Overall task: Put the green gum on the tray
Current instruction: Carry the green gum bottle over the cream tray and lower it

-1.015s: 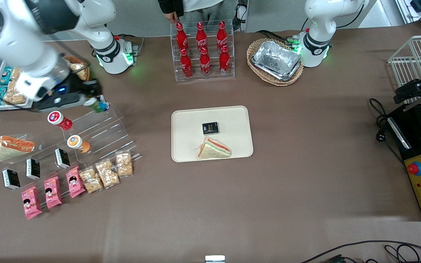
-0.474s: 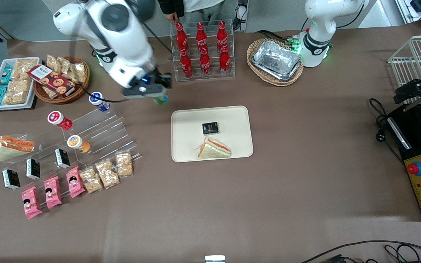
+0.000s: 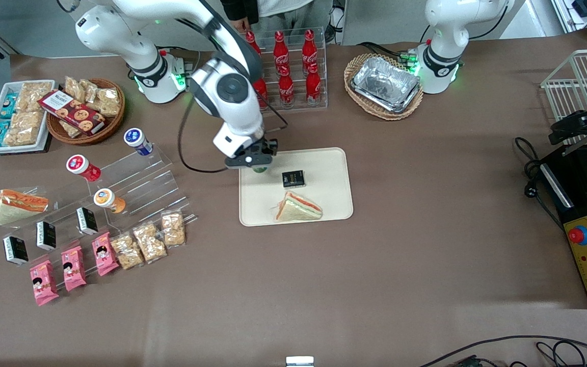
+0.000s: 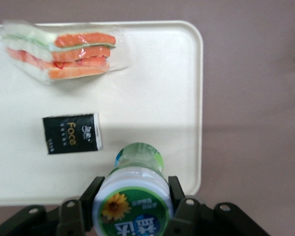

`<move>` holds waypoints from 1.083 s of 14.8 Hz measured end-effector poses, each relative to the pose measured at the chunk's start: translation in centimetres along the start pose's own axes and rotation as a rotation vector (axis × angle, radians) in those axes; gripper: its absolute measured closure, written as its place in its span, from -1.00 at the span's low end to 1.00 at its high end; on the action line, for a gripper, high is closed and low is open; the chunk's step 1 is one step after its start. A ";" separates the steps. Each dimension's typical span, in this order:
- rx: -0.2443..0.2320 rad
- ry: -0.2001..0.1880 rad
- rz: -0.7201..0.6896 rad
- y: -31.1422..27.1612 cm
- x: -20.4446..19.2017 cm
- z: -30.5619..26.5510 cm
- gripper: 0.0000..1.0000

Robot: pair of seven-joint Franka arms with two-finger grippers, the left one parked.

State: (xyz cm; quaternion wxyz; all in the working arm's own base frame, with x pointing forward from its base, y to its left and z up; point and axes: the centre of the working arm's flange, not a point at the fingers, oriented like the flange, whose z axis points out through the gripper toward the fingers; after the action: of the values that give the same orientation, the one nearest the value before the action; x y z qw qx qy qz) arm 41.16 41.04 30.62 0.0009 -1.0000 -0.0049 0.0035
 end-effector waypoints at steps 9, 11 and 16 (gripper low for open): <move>0.009 0.032 0.008 0.7 -1.1 8.6 -0.16; 0.009 0.032 0.011 0.7 -1.1 8.6 -0.17; -0.013 0.010 0.015 1.3 -1.6 10.2 -0.94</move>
State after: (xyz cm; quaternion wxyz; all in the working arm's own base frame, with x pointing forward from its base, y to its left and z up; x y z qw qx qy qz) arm 39.54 39.73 20.45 -0.0056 -1.0000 0.0026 -0.0016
